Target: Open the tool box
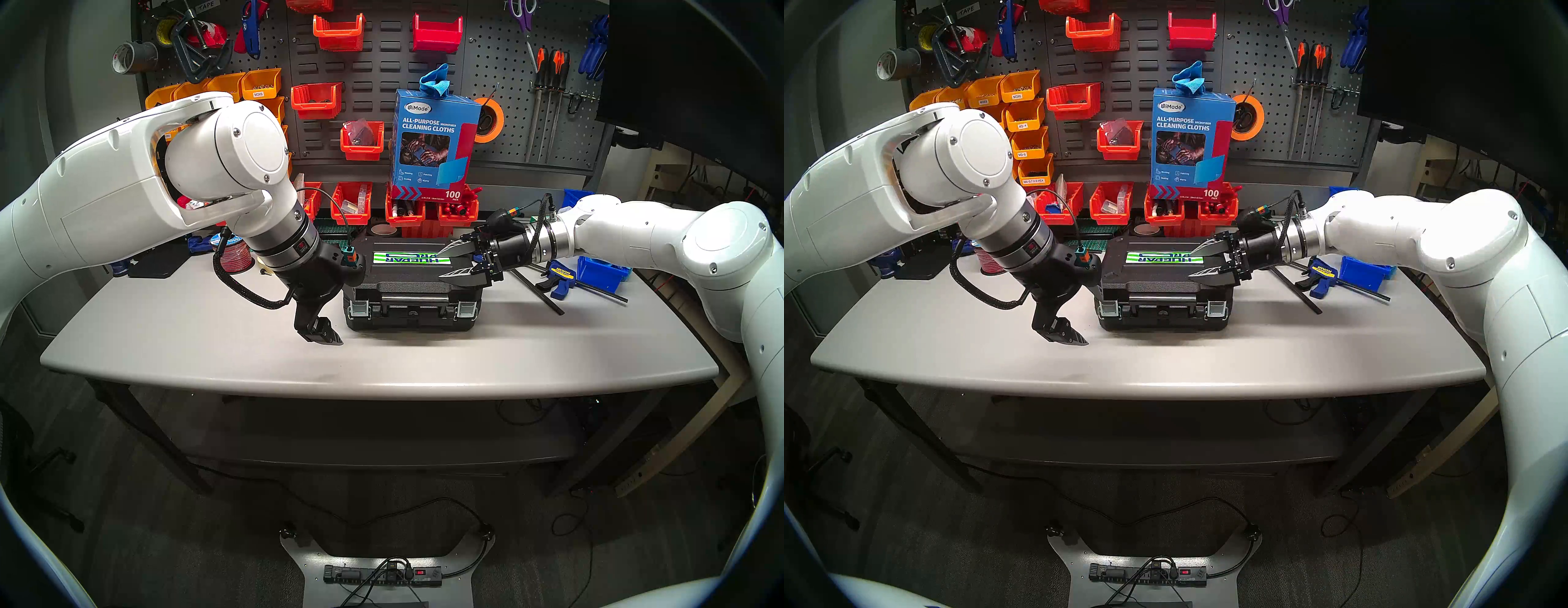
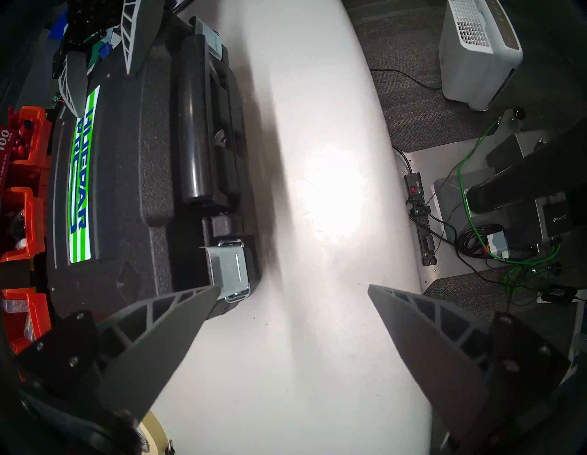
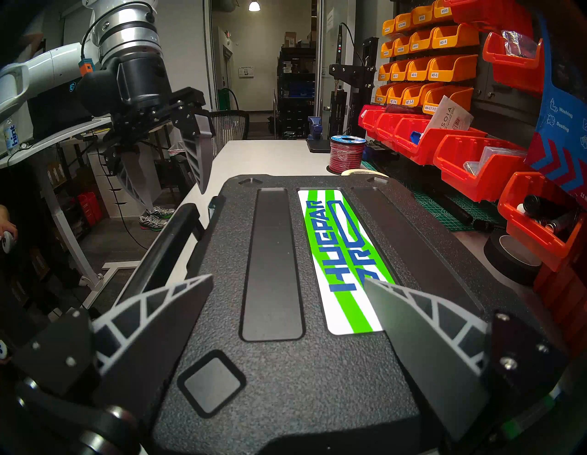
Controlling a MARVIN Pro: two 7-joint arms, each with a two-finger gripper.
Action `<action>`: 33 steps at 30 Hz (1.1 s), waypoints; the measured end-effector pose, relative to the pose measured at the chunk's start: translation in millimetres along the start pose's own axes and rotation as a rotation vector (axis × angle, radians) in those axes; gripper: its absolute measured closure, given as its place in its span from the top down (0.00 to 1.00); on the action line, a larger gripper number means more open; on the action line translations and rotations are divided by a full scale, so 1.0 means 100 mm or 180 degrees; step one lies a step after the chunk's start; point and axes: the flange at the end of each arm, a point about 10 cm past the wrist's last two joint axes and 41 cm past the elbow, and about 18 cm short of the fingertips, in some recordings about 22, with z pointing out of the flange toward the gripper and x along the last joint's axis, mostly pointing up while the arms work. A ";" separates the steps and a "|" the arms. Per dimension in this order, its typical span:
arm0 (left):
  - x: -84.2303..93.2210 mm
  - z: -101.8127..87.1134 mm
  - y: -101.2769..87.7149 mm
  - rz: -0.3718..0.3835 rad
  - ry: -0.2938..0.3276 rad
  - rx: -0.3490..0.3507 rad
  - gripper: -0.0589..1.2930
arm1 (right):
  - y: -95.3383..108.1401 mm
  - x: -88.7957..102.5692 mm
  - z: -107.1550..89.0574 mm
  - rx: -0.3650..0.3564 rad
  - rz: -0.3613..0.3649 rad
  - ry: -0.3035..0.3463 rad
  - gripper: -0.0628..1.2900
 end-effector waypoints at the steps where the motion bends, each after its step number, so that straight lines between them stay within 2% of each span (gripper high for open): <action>1: 0.00 0.00 -0.01 0.0004 -0.0003 -0.0010 0.98 | 0.00 0.00 0.00 0.0000 0.0000 0.0000 0.96; 16: 0.10 0.06 -0.09 0.0000 -0.0080 0.0001 0.98 | 0.00 0.00 0.00 -0.0004 0.0000 0.0000 0.96; 33: 0.13 0.21 -0.02 0.0070 -0.0224 -0.0052 0.98 | 0.01 0.00 0.01 -0.0010 0.0001 0.0001 0.96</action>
